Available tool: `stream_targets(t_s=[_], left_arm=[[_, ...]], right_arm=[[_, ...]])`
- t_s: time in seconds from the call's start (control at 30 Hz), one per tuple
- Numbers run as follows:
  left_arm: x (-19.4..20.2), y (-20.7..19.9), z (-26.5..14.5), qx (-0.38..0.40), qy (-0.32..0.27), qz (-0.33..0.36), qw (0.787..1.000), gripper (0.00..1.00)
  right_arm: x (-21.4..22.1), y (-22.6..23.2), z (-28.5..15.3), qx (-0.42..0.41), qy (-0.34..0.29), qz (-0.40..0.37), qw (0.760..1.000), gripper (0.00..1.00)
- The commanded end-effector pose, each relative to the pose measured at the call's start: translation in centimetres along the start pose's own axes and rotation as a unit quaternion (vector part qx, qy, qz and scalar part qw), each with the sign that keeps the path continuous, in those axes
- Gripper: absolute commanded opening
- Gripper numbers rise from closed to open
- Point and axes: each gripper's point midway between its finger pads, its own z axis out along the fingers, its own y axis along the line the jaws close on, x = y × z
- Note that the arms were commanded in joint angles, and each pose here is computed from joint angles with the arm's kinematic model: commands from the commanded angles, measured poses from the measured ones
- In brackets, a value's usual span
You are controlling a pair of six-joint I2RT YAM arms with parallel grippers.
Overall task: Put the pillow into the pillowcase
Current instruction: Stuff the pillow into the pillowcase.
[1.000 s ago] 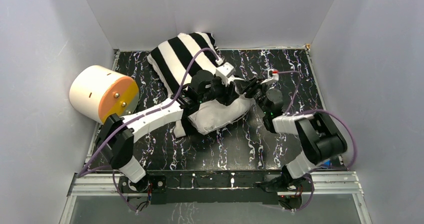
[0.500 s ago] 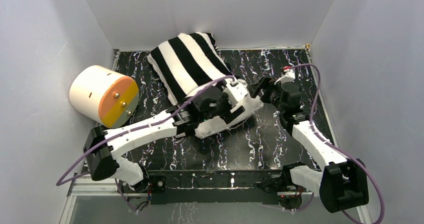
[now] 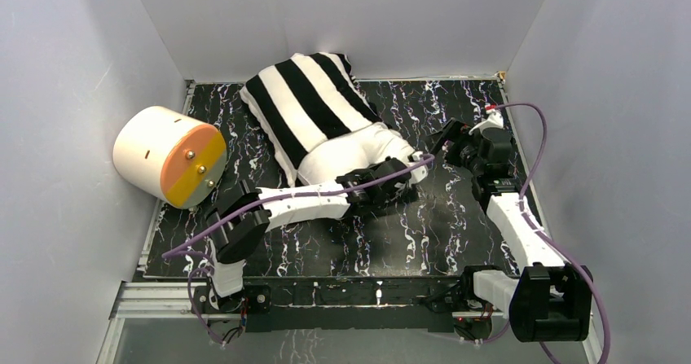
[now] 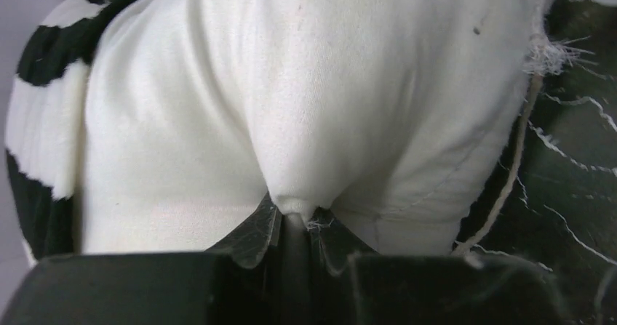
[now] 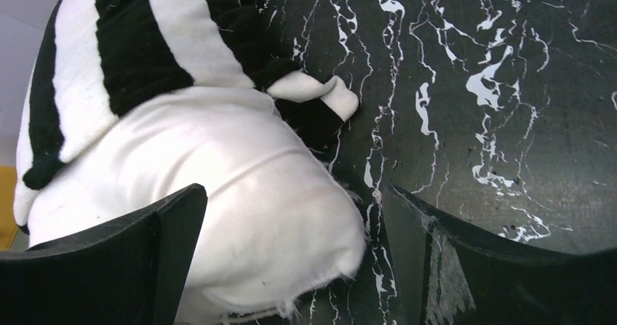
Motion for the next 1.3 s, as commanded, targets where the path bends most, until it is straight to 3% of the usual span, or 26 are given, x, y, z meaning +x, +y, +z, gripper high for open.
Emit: stream_targets(t_s=[0.0,0.17,0.37,0.53,0.73,1.0,1.27], left_arm=[[-1.7,8.7,-2.2,-0.127,0.017,-0.031,0.991,0.0],[-8.0,17.9,-6.5,-0.186,-0.058,-0.148,0.97,0.0],[-11.2,24.1,-8.6,-0.243,-0.08,-0.164,0.953,0.0],[-12.1,25.0,-9.1,-0.241,-0.096,-0.185,0.948,0.0],[-11.9,24.7,-9.1,-0.23,-0.1,-0.206,0.946,0.0],[-11.7,24.8,-8.6,-0.227,-0.096,-0.218,0.944,0.0],[-11.8,25.3,-8.8,-0.228,-0.102,-0.239,0.938,0.0]], right_arm=[[-2.3,0.4,-1.2,-0.01,-0.025,0.0,1.0,0.98],[-2.4,-0.4,-3.2,-0.024,-0.05,0.036,0.998,0.94],[0.6,0.6,-3.3,-0.086,-0.043,0.11,0.989,0.81],[2.9,1.1,-1.0,-0.121,-0.018,0.167,0.978,0.79],[6.1,4.9,3.6,-0.181,0.019,0.196,0.964,0.89],[8.7,8.4,8.9,-0.216,0.028,0.287,0.933,0.92],[10.2,13.2,12.9,-0.265,0.02,0.297,0.917,0.87]])
